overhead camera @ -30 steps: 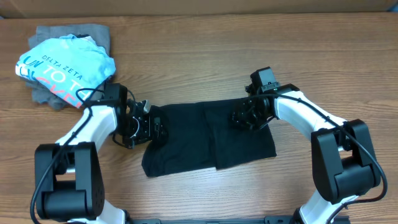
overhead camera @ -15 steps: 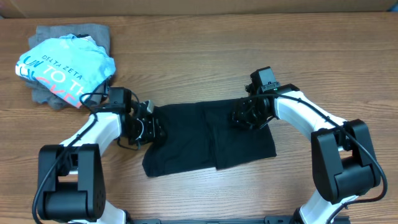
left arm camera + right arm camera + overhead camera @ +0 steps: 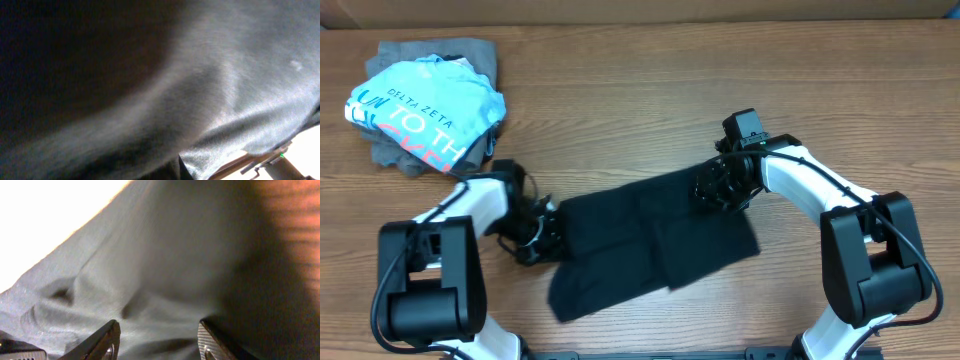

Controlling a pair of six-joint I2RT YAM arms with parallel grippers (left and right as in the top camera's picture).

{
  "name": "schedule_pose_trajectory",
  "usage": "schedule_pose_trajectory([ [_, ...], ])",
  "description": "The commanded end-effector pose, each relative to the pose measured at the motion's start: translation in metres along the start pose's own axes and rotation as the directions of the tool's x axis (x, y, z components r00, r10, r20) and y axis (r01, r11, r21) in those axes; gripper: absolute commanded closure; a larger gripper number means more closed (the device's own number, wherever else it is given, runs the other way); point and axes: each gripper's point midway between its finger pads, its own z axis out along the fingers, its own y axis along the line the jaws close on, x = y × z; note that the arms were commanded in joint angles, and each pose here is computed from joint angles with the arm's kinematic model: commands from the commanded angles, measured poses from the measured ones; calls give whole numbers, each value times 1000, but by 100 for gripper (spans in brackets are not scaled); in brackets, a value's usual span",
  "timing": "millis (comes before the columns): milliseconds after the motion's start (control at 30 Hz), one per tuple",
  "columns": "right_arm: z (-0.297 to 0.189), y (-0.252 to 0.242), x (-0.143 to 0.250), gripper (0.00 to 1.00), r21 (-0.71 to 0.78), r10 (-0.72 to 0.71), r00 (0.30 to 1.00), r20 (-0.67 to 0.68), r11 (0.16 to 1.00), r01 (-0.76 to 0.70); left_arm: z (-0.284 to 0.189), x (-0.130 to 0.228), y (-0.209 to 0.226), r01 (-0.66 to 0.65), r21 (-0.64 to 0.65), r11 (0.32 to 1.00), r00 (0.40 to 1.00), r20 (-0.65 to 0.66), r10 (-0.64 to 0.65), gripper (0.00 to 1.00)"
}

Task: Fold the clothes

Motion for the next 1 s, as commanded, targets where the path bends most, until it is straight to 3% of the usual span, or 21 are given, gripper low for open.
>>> schedule_pose_trajectory([
  [0,-12,8,-12,46,0,-3,1000,30,1000,3,-34,-14,54,105,-255,961,993,75,-89,96],
  [200,-31,21,-19,46,-16,-20,998,58,1000,21,-106,-23,28,96,-285,954,982,185,-44,96],
  [467,-38,27,-26,46,-30,-28,996,84,999,30,-154,-18,-38,9,-259,966,957,282,67,96],
  [667,-47,9,-41,46,-36,31,993,112,999,-27,-134,-3,-81,-74,-333,940,951,260,167,96],
  [967,-63,-27,-60,45,-39,140,980,144,990,-136,-85,21,-143,-145,-325,934,934,268,239,96],
])
